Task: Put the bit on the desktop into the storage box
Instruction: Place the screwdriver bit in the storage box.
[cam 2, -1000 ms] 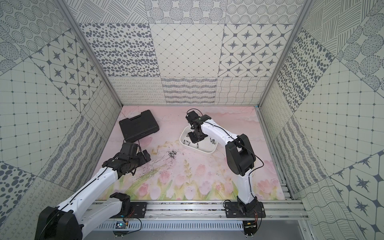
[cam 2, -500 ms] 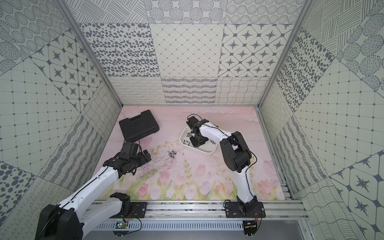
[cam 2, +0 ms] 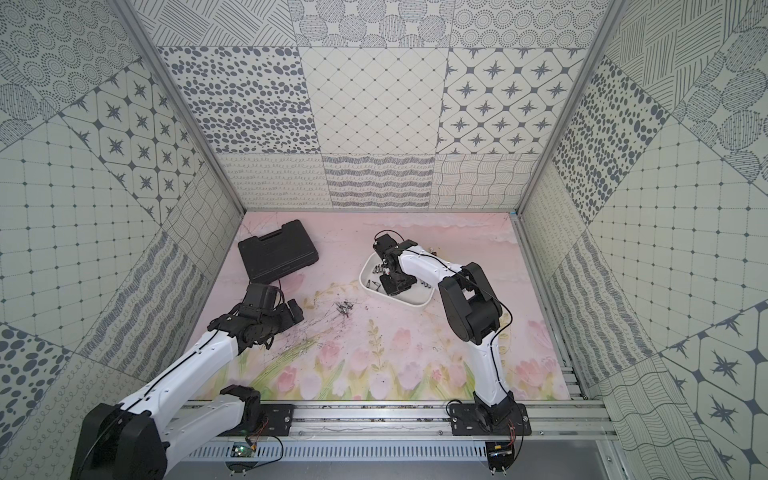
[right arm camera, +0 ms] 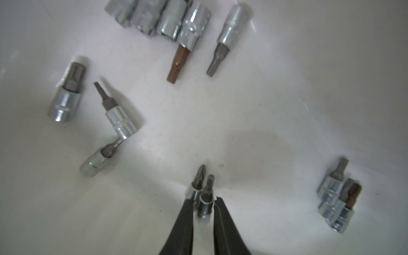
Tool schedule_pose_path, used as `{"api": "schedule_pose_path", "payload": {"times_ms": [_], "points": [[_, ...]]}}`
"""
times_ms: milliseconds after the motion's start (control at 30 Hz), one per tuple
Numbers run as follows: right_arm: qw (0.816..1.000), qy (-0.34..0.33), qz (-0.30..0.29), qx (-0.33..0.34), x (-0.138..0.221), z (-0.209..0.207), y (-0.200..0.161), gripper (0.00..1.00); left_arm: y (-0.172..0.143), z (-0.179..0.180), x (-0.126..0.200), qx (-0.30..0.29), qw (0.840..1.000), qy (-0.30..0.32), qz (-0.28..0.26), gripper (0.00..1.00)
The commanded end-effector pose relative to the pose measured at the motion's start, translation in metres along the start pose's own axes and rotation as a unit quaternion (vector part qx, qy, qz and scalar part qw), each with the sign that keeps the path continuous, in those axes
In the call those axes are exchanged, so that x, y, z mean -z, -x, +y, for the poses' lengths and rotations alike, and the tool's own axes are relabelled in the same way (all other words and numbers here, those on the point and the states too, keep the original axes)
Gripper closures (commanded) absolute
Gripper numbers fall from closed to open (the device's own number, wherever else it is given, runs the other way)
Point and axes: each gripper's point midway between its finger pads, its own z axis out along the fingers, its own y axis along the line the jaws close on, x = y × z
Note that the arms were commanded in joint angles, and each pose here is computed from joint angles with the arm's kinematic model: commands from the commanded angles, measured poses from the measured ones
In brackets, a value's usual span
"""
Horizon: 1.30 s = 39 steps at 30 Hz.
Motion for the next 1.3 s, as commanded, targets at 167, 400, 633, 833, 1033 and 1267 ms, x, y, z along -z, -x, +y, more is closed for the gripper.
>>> {"api": "schedule_pose_path", "payload": {"times_ms": [167,400,633,833,1033,1267], "points": [[1.0,-0.001,-0.026,-0.011,0.015,-0.003,0.008,0.61,0.009,-0.007,0.002,0.008,1.0,-0.014,-0.012,0.01],[0.998,0.005,-0.052,-0.017,0.038,-0.004,0.012,0.52,0.009,-0.007,0.004,0.009,1.0,-0.015,-0.014,0.01],[0.996,0.017,-0.08,-0.028,0.064,-0.002,0.015,0.42,0.009,-0.007,0.004,0.005,1.0,-0.014,-0.014,0.01],[0.994,0.02,-0.103,-0.027,0.084,0.006,0.016,0.3,0.008,-0.008,0.004,0.009,1.0,-0.019,-0.013,0.01],[0.992,0.027,-0.126,-0.02,0.102,0.023,0.021,0.18,0.007,-0.012,0.003,0.017,0.999,-0.029,-0.009,0.01],[0.987,0.06,-0.147,-0.005,0.123,0.051,0.026,0.14,0.007,-0.021,0.004,0.026,0.998,-0.051,-0.002,0.01]]}}
